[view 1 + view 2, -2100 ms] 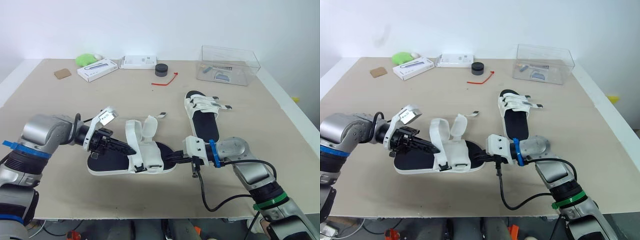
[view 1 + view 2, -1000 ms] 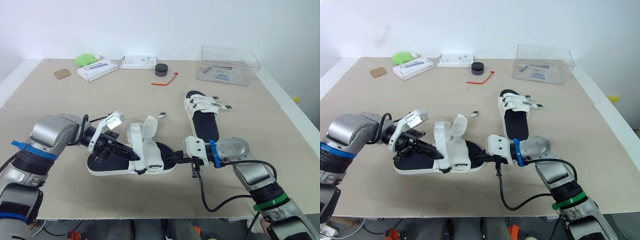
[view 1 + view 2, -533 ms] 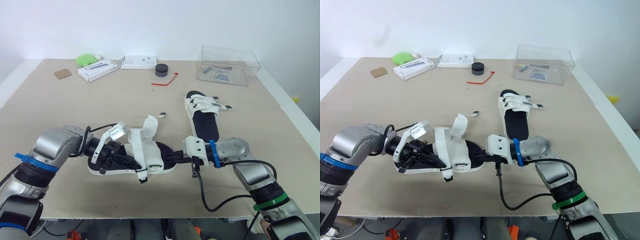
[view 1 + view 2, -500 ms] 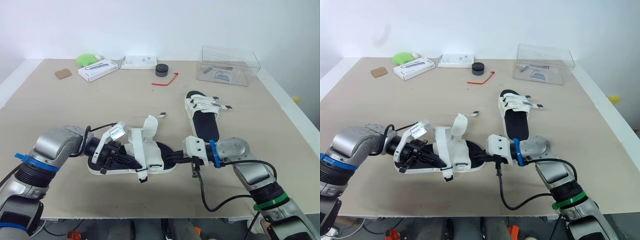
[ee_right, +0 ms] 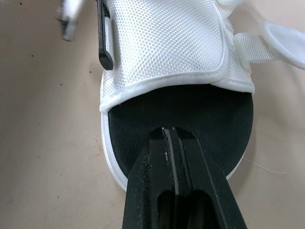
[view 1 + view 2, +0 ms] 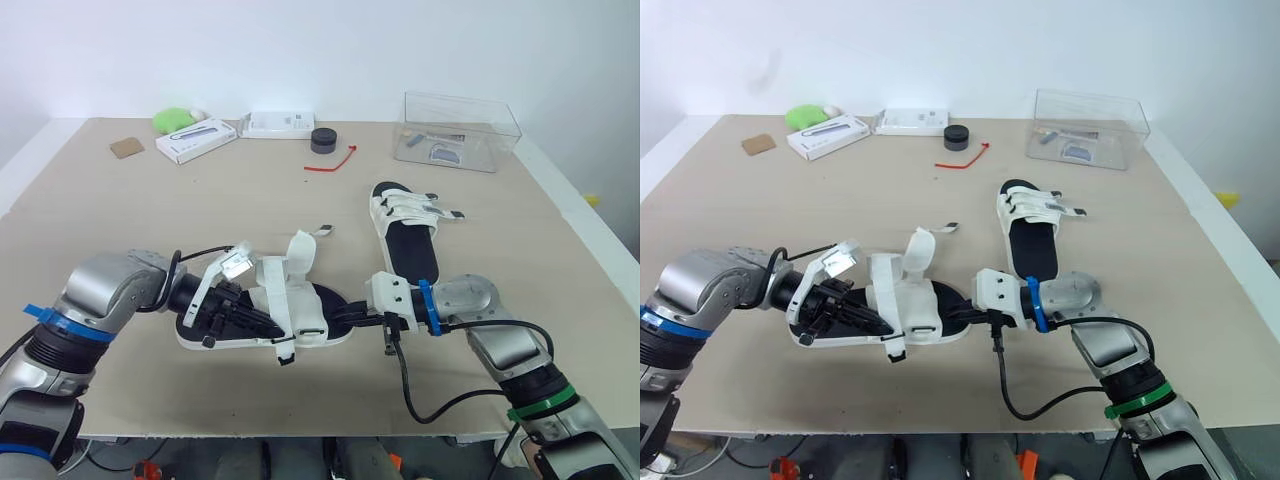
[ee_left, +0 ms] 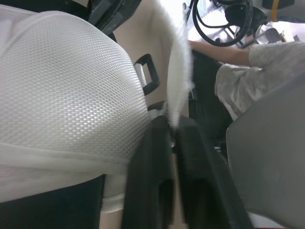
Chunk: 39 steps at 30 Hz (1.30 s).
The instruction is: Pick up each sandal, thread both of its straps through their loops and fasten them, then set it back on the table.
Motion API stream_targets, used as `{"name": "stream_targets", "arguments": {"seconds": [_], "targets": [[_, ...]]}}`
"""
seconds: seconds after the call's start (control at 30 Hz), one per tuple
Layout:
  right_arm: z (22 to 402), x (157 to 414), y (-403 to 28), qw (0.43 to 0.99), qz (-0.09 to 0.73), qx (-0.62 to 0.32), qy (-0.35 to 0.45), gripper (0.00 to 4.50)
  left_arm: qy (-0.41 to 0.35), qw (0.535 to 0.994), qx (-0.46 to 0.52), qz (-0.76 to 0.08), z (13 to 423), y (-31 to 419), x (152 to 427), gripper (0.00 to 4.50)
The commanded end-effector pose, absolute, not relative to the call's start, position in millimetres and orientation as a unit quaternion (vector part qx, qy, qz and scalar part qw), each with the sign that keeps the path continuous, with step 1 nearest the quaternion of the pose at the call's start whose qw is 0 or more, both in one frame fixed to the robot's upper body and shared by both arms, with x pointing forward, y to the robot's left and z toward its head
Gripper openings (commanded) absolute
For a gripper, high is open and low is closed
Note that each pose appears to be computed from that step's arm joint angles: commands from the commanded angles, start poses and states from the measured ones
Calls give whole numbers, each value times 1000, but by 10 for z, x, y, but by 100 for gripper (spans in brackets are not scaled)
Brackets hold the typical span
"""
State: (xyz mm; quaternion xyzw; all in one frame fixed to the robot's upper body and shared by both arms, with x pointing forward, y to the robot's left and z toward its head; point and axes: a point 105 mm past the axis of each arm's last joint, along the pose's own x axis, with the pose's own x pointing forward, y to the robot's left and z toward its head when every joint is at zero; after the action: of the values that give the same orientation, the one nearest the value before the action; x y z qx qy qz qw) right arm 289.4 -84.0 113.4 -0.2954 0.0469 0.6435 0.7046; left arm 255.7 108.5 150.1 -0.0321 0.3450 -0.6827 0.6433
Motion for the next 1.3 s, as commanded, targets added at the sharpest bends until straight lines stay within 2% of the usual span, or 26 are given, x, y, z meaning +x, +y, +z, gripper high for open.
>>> {"name": "stream_targets", "arguments": {"seconds": [0.03,0.17,0.23,0.4,0.53,0.67,0.73,0.8,0.93,1.3], "targets": [[1127,2897,-843,699,646,-301,50,0,323,645,-13,-692,1603,1089,2538,198],[1122,2899,-844,698,647,-302,50,0,311,642,-10,-701,1704,1136,2508,399],[1121,2897,-844,697,648,-302,51,0,296,651,-5,-699,1812,1197,2525,444],[1117,2893,-859,695,650,-303,52,0,276,670,-35,-688,2147,1405,2512,444],[1113,2890,-873,693,651,-304,54,0,298,652,-95,-690,2283,1550,2275,444],[1105,2889,-890,691,653,-305,56,0,340,622,-124,-694,2173,1575,1976,444],[1105,2896,-886,690,654,-306,56,0,355,626,-126,-683,1790,1505,1774,444],[1106,2900,-880,689,655,-305,56,0,335,663,-123,-658,1528,1422,1734,444],[1100,2885,-875,686,658,-305,56,0,276,734,-87,-614,1280,1282,1862,444],[1104,2876,-880,684,660,-307,56,0,195,794,-25,-575,1045,1156,2012,444]]}}
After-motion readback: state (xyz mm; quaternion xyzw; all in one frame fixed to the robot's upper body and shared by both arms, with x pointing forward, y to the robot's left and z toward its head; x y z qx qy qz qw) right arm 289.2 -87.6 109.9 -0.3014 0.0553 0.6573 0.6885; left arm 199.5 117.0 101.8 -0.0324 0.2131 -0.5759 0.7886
